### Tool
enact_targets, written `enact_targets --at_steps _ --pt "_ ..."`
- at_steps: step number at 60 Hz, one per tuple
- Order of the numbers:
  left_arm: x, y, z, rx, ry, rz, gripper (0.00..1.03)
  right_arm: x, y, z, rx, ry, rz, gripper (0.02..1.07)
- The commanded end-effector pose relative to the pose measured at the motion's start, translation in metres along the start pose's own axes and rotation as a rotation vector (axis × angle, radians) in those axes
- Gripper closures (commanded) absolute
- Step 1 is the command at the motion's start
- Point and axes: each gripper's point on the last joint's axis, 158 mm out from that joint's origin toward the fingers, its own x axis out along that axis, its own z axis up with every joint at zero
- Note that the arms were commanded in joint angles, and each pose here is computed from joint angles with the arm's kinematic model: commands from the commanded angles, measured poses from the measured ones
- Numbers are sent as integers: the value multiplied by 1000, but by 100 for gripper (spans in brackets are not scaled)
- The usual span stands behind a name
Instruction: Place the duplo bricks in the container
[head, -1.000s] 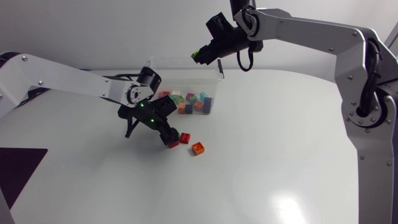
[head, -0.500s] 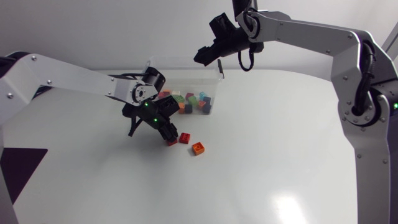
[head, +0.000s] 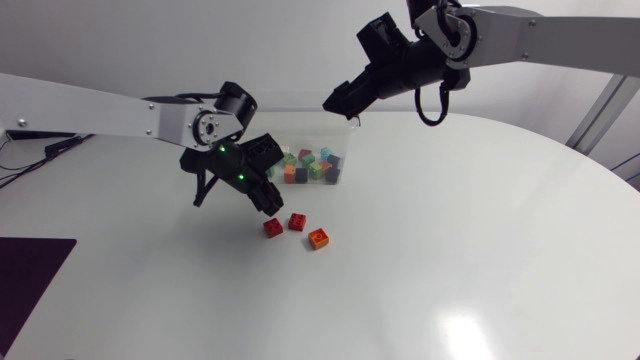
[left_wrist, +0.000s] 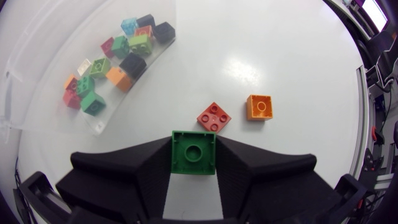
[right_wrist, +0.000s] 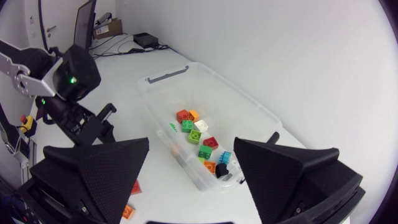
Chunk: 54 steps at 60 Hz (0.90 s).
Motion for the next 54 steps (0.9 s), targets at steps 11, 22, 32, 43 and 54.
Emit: enact_targets --at_steps 11,22,32,43,54 --pt "-46 1 35 7 -99 58 80 9 53 -66 -12 166 108 7" --pt "-70 16 60 -13 -171 103 80 15 78 -102 -18 259 129 7" --pt "-85 33 78 -53 -243 144 80 22 90 -131 7 345 148 7" --pt "-103 55 97 -101 -356 173 79 32 100 -156 57 438 175 7" --pt "-125 84 116 -144 -483 217 79 41 108 -172 76 495 184 7"
